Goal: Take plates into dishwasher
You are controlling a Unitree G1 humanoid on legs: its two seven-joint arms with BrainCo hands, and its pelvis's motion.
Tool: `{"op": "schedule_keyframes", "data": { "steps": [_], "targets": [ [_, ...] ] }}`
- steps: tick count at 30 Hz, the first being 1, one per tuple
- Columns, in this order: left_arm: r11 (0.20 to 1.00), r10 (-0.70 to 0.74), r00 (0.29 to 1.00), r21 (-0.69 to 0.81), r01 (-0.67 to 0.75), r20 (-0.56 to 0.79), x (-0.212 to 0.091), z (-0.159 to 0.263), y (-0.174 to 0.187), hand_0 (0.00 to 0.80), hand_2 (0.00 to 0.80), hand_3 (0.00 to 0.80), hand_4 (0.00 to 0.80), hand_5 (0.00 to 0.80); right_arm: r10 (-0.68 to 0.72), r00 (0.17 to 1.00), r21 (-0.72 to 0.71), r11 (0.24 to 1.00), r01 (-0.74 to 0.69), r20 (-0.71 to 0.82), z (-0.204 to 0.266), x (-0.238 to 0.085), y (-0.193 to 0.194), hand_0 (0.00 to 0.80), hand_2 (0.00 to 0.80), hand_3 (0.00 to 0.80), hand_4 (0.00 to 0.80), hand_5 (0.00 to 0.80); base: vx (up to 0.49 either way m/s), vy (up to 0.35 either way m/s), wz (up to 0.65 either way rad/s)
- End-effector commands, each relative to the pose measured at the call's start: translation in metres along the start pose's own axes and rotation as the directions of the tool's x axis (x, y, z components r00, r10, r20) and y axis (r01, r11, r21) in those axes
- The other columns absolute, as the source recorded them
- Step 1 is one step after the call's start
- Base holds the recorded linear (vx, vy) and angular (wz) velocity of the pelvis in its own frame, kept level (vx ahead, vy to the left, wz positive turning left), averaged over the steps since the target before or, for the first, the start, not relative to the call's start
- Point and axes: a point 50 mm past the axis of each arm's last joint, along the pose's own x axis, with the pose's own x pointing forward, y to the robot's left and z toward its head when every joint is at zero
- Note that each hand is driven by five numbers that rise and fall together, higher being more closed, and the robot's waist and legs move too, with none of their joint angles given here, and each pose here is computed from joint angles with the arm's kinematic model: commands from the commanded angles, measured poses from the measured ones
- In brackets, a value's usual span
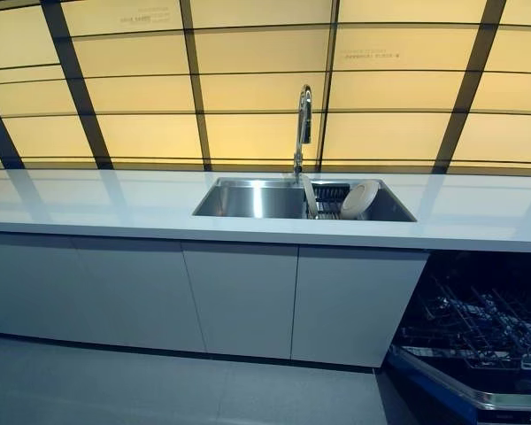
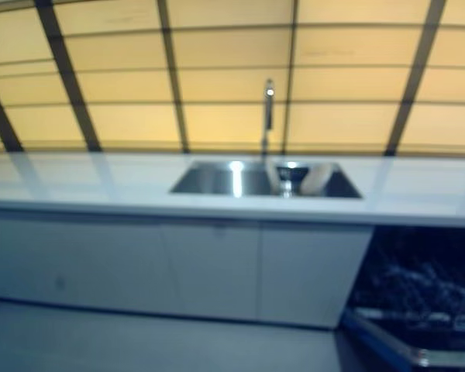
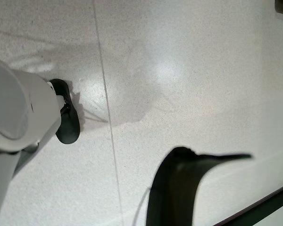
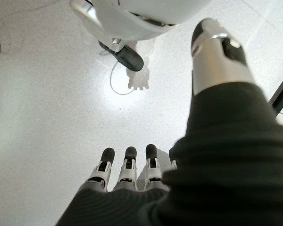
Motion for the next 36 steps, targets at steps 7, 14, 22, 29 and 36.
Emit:
{"op": "schedule_keyframes", "data": {
  "steps": [7,14,22,29,36],
  "targets": [
    [0.998,-0.017,0.999,-0.059,0.019,0.029,0.000,0.017,0.003,0.000,0.000,0.000,0.000,0.000,-0.040,0.998,-0.072,0.996,0.045,0.057,0.022,0.001,-0.006,0.000,0.000,0.000,0.000,0.000,0.000,0.000,0.00],
    [0.998,-0.045,0.999,-0.054,0.044,-0.014,0.000,0.017,0.001,0.000,0.000,0.000,0.000,0.000,-0.055,0.996,-0.116,0.991,0.064,0.075,0.030,0.001,-0.013,0.000,0.000,0.000,0.000,0.000,-0.004,-0.014,-0.02],
    [0.998,-0.055,0.998,-0.021,0.054,-0.038,0.000,0.010,-0.001,0.000,0.000,0.000,0.000,0.000,-0.038,0.998,-0.138,0.989,0.044,0.048,0.023,0.001,-0.008,0.000,0.000,0.000,0.000,0.000,0.033,-0.018,0.00],
    [0.999,-0.039,0.999,0.032,0.039,-0.027,0.000,0.015,0.002,0.000,0.000,0.000,0.000,0.000,-0.041,0.998,-0.120,0.992,0.048,0.057,0.028,0.001,-0.010,0.000,0.000,0.000,0.000,0.000,0.014,-0.027,0.00],
    [0.999,-0.041,0.999,0.031,0.041,-0.004,0.000,0.021,0.001,0.000,0.000,0.000,0.000,0.000,-0.055,0.996,-0.127,0.990,0.063,0.066,0.031,0.001,-0.013,0.000,0.000,0.000,0.000,0.000,0.000,0.000,0.00]
  ]
}}
